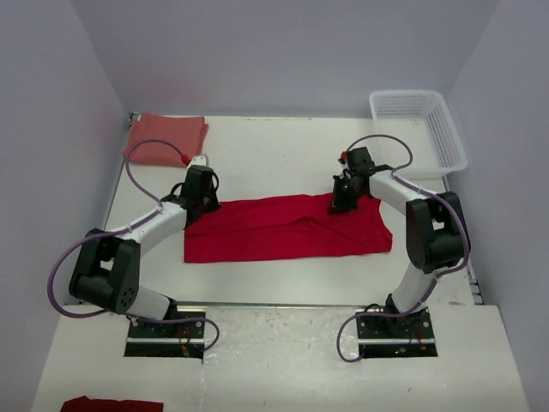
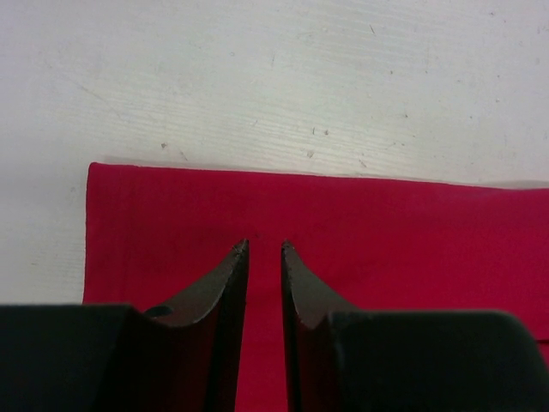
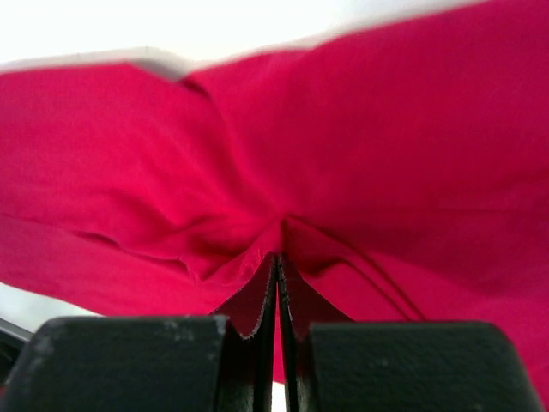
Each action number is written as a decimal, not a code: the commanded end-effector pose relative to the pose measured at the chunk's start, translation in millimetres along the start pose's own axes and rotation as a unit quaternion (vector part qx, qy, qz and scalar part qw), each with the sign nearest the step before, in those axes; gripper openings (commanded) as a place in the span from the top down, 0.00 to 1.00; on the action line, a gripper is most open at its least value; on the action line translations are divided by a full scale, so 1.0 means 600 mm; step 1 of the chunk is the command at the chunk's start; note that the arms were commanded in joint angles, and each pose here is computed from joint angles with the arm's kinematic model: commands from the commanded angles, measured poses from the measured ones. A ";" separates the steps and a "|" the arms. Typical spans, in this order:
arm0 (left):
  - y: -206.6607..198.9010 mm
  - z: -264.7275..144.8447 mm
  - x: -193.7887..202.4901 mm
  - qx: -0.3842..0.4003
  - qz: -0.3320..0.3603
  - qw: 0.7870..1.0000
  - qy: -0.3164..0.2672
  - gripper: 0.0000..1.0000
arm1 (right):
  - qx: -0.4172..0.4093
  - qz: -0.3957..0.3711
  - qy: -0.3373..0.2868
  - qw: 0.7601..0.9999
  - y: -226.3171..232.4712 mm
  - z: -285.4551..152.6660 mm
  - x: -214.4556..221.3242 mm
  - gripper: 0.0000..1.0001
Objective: Fold and stack the t-shirts
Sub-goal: Fold the other side of the tshirt into a rectangle
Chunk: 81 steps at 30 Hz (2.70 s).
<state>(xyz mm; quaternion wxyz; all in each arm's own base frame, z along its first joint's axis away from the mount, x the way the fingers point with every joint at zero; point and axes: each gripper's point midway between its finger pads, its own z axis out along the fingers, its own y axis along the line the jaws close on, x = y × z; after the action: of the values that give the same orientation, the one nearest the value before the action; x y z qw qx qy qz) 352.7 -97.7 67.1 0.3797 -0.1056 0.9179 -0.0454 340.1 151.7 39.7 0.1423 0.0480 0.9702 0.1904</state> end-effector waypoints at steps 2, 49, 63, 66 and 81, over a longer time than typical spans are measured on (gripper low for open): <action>-0.016 0.000 -0.034 0.014 0.002 1.000 -0.028 0.77 | -0.011 -0.031 -0.044 0.999 0.034 -0.045 0.009 1.00; 0.003 0.041 -0.015 -0.029 0.017 0.999 0.014 1.00 | 0.046 -0.110 -0.065 0.991 0.098 -0.010 0.077 0.76; 0.045 0.029 -0.035 -0.075 -0.003 0.997 -0.012 0.98 | 0.046 -0.105 -0.033 0.993 0.071 0.016 0.129 0.74; 0.045 0.034 -0.032 -0.073 -0.004 0.997 -0.007 0.98 | 0.036 -0.106 -0.023 0.993 0.075 0.024 0.135 0.74; 0.106 0.058 -0.024 -0.133 -0.016 0.991 0.003 0.94 | 0.024 -0.132 -0.065 0.989 0.107 -0.029 0.127 0.69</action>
<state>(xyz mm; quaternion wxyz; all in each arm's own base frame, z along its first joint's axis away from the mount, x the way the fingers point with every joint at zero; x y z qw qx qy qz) 367.2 -45.0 32.4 0.3398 -0.1483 0.9273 0.0519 261.1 216.3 39.3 0.1971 -0.0621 0.9680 0.1421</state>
